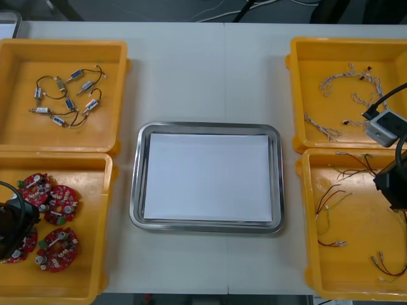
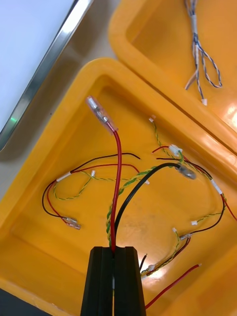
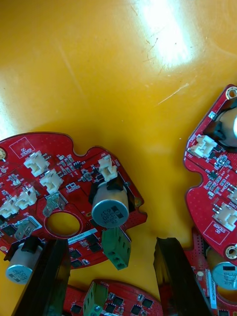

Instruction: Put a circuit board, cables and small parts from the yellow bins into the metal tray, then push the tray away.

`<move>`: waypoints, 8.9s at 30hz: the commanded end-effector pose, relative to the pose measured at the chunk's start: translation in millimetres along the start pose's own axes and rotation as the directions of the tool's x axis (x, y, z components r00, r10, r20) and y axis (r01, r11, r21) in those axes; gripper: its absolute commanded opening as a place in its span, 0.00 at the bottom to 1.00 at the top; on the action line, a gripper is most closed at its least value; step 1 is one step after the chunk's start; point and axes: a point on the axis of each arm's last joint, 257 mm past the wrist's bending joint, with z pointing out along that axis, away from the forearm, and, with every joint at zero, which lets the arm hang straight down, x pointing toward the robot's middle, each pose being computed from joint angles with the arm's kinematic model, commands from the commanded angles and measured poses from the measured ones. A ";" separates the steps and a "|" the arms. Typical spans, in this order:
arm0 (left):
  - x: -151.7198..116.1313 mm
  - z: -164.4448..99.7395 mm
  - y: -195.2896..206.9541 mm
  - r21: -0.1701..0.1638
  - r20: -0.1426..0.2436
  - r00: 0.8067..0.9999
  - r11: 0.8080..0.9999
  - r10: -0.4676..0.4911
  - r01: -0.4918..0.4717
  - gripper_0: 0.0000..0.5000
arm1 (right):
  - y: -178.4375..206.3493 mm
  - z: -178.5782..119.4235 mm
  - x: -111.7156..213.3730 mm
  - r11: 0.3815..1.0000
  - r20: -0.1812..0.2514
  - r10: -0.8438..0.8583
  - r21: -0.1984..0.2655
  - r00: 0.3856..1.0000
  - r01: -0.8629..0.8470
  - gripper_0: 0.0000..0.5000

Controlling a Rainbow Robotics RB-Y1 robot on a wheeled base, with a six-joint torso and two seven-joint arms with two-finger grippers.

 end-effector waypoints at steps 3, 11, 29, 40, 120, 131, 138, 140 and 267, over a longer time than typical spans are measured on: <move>8.4 4.4 1.1 -0.002 -0.001 0.998 0.998 -0.070 0.070 0.89 | 13.1 -9.6 -5.9 0.989 0.001 -0.144 0.027 0.990 0.144 0.00; 10.5 5.7 1.6 -0.009 0.002 0.998 0.998 -0.069 0.069 0.44 | 22.3 -9.5 -4.8 0.987 0.002 -0.160 -0.009 0.987 0.161 0.00; -5.8 -4.1 15.6 -0.043 0.033 0.997 0.997 -0.069 0.070 0.00 | 27.8 1.3 -13.2 0.984 -0.006 -0.181 -0.005 0.984 0.181 0.00; -30.5 -59.7 38.8 -0.111 0.077 0.997 0.993 -0.018 0.027 0.00 | 31.4 4.8 -16.6 0.986 0.002 -0.162 -0.026 0.987 0.162 0.00; 252.5 -88.6 -178.2 0.219 0.030 0.174 0.164 0.984 -0.962 0.00 | 32.8 4.8 -17.8 0.988 0.005 -0.150 -0.030 0.989 0.150 0.00; 261.7 -86.4 -172.9 0.223 0.019 0.161 0.153 0.987 -0.963 0.00 | 32.8 4.8 -17.8 0.988 0.005 -0.150 -0.030 0.989 0.150 0.00; 272.3 -90.0 -181.0 0.242 0.023 0.154 0.144 0.988 -0.960 0.00 | 32.8 4.8 -17.8 0.988 0.005 -0.150 -0.030 0.989 0.150 0.00; 271.4 -87.7 -182.3 0.236 0.017 0.155 0.146 0.988 -0.961 0.00 | 32.8 4.8 -17.8 0.988 0.005 -0.150 -0.030 0.989 0.150 0.00; -156.4 -151.9 -239.3 0.033 0.223 0.579 0.587 0.784 -0.809 1.00 | 217.5 93.0 -133.1 0.754 0.075 -0.642 -0.119 0.763 0.646 0.00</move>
